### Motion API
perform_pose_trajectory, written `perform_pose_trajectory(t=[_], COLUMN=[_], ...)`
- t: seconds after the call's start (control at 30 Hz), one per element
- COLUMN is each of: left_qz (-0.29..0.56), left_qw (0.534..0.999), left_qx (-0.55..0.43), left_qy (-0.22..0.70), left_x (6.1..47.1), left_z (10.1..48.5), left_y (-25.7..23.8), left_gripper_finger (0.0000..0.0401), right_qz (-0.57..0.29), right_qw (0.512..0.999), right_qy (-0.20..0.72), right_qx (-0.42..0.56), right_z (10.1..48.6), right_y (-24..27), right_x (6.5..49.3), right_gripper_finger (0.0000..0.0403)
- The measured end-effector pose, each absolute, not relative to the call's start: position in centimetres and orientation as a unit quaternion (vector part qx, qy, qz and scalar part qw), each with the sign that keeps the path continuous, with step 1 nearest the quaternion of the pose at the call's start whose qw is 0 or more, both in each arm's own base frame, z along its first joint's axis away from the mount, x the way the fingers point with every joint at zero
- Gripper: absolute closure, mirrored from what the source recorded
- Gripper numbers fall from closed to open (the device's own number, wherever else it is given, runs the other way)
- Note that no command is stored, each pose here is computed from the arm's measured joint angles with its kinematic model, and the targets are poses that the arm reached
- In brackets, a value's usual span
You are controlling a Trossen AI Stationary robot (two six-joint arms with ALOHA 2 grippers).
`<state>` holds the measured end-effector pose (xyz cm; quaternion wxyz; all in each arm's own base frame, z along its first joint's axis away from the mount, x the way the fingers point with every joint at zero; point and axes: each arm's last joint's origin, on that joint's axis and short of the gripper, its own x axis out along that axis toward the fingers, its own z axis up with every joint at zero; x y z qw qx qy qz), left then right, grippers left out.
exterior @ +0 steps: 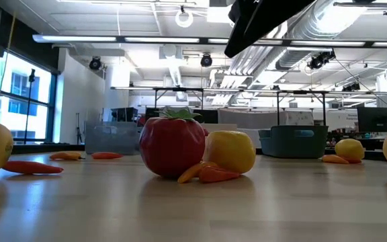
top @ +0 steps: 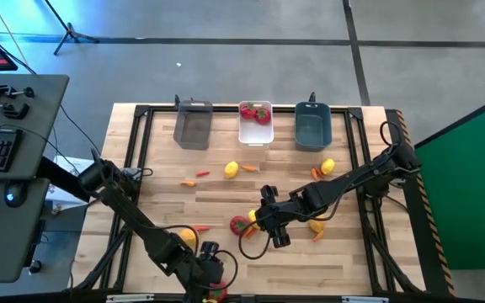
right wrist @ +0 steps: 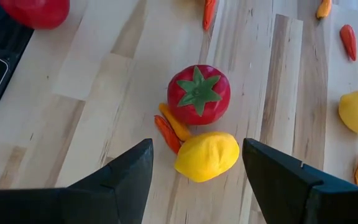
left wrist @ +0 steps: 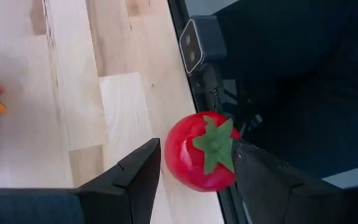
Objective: Sort produce into baskets
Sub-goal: Put the red tomato into the white bin
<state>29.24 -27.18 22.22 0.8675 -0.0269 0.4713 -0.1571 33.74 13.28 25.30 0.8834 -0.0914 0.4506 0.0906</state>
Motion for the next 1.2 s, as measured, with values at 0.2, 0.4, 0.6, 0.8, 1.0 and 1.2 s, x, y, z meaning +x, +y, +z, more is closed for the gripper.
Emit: perform_pose_trajectory(t=[0.2, 0.4, 0.6, 0.8, 1.0, 1.2], left_qz=[-0.142, -0.132, -0.109, -0.117, -0.115, -0.118], left_qw=[0.858, 0.817, 0.785, 0.785, 0.784, 0.780], left_qx=[-0.023, 0.030, 0.073, 0.074, 0.060, 0.051], left_qy=[0.493, 0.560, 0.605, 0.604, 0.607, 0.613], left_x=[29.5, 31.3, 32.7, 33.5, 33.7, 34.3], left_z=[23.4, 22.7, 22.1, 22.1, 22.1, 21.4], left_y=[-27.5, -29.3, -30.7, -31.1, -31.0, -30.7], left_gripper_finger=[0.0220, 0.0235, 0.0237, 0.0237, 0.0237, 0.0245], right_qz=[0.091, 0.091, 0.092, 0.092, 0.092, 0.092], right_qw=[0.883, 0.883, 0.882, 0.882, 0.882, 0.882], right_qy=[0.451, 0.451, 0.451, 0.452, 0.452, 0.452], right_qx=[-0.091, -0.093, -0.095, -0.096, -0.096, -0.096], right_z=[25.3, 25.3, 25.3, 25.3, 25.3, 25.3], right_y=[13.3, 13.3, 13.3, 13.3, 13.3, 13.3], right_x=[33.7, 33.7, 33.7, 33.7, 33.7, 33.7], right_gripper_finger=[0.0164, 0.0164, 0.0164, 0.0164, 0.0164, 0.0164])
